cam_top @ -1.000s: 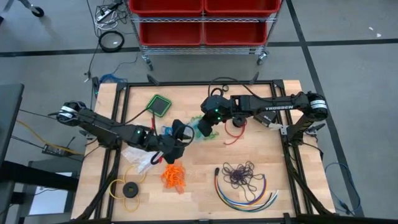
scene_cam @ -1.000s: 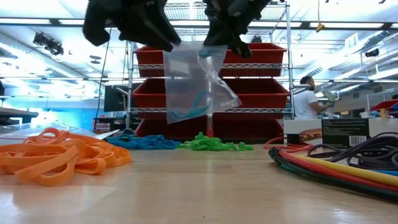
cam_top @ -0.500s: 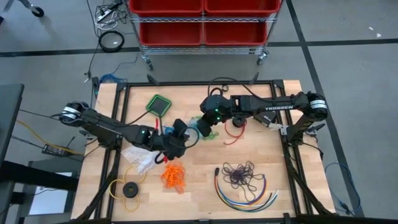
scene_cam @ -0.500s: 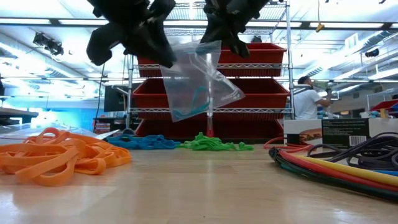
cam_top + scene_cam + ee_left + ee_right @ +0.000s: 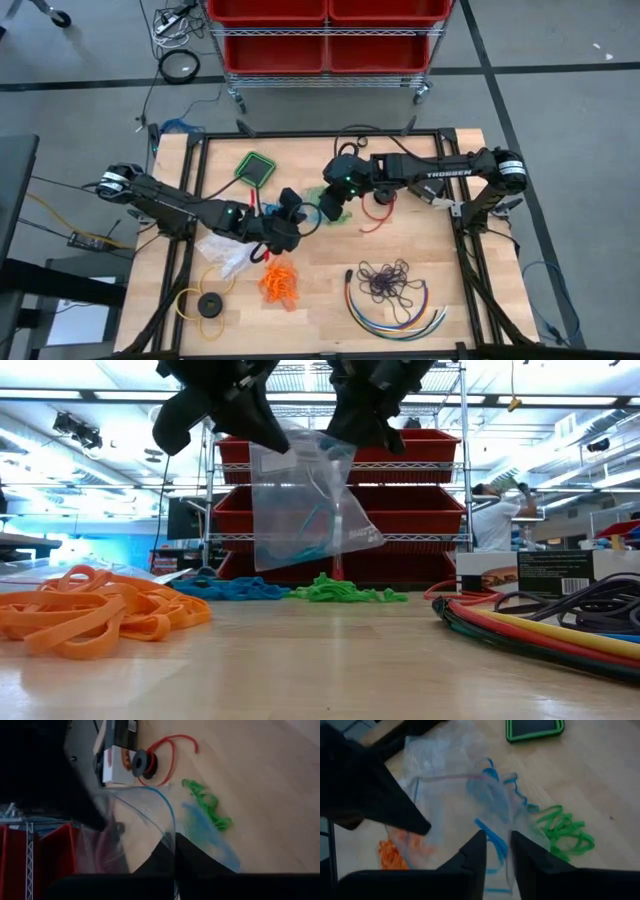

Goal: Sort rubber bands
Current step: Put the blue rubber band into the transparent zip bag

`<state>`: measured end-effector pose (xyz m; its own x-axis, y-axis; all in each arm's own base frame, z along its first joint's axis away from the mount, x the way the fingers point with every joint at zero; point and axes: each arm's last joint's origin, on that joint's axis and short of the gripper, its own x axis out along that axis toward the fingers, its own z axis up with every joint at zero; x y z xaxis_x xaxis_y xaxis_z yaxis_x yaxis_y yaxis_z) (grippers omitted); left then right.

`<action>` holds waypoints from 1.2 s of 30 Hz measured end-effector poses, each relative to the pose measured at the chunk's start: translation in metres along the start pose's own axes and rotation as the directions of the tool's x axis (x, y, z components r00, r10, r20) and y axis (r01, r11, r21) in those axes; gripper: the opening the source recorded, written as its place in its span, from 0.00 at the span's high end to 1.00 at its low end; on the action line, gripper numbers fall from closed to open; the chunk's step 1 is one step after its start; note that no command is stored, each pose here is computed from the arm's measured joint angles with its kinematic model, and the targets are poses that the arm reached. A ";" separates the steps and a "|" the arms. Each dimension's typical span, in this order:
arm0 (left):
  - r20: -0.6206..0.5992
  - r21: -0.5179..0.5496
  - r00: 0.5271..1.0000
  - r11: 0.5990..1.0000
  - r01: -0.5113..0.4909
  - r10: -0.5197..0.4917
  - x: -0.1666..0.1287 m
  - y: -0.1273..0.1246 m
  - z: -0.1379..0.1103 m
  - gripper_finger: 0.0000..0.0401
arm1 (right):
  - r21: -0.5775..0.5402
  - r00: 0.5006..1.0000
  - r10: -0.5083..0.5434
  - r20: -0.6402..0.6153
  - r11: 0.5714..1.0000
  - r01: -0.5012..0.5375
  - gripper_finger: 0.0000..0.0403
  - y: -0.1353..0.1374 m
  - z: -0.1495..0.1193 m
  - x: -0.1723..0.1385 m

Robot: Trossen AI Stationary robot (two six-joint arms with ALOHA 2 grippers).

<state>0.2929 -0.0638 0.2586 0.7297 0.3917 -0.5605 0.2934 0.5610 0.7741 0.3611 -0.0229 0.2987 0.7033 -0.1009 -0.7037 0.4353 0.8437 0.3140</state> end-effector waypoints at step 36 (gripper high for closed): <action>0.005 -0.106 0.999 0.994 0.035 -0.035 -0.003 -0.003 0.002 0.83 | 0.043 0.987 0.049 -0.153 0.998 -0.043 1.00 -0.014 -0.004 0.000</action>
<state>0.2905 -0.0681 0.2582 0.7219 0.3682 -0.5859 0.2522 0.6484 0.7183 0.3522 -0.0329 0.2915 0.6291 0.0225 -0.7770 0.4288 0.8237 0.3711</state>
